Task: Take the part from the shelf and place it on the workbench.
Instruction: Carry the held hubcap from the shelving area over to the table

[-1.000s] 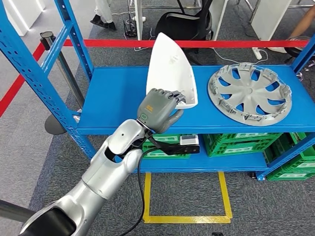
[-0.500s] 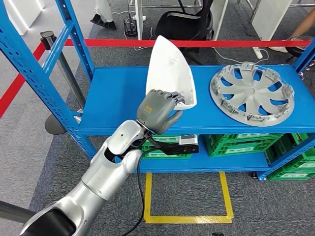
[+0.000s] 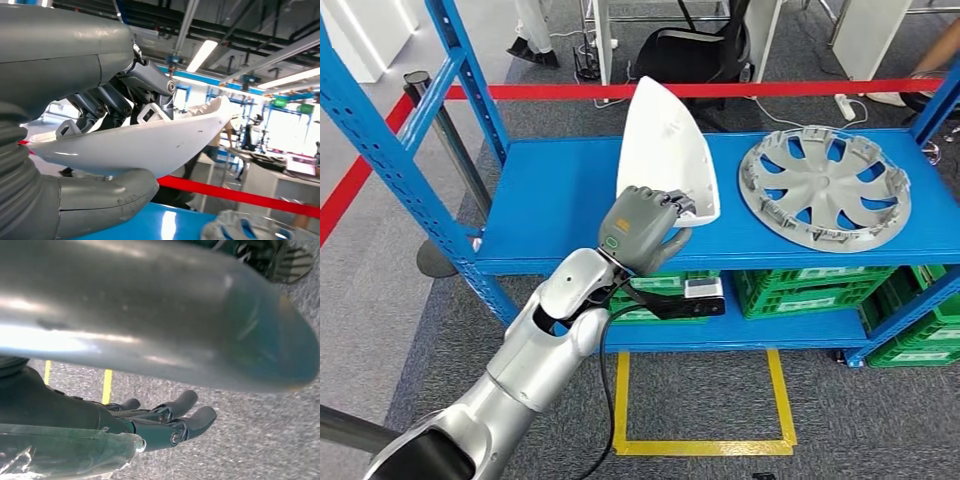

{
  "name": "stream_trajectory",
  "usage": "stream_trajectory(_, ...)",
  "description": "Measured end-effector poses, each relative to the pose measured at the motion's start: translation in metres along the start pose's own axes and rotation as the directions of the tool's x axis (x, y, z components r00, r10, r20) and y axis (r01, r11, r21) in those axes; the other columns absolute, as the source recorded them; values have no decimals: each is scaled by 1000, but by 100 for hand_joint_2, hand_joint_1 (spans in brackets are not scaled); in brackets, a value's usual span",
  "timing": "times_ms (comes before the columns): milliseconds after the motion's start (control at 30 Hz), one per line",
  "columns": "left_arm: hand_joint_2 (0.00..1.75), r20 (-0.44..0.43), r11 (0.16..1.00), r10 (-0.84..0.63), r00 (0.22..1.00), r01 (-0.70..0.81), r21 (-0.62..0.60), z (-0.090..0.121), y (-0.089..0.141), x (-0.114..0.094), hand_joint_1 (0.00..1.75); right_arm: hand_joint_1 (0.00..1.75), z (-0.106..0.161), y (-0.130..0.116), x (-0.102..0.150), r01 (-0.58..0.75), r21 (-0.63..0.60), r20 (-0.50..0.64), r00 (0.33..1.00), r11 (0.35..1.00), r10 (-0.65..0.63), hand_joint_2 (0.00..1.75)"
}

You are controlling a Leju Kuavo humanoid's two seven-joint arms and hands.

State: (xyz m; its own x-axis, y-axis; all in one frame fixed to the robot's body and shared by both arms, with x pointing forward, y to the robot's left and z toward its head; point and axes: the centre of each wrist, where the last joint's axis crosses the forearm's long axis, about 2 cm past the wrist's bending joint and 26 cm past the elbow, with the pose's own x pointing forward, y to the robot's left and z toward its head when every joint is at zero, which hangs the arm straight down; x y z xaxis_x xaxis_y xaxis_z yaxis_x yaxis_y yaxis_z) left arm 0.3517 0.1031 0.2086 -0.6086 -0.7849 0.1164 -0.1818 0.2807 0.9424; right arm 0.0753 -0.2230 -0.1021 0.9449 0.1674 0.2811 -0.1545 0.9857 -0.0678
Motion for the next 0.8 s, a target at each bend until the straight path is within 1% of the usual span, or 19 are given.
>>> stream_trajectory(800, 175, 5, 1000, -21, 1000, 21, 1, -1, 1, 0, 175, 0, 0, 0, 1, -1, 3, 1, 1000, 1000, 1, 0)
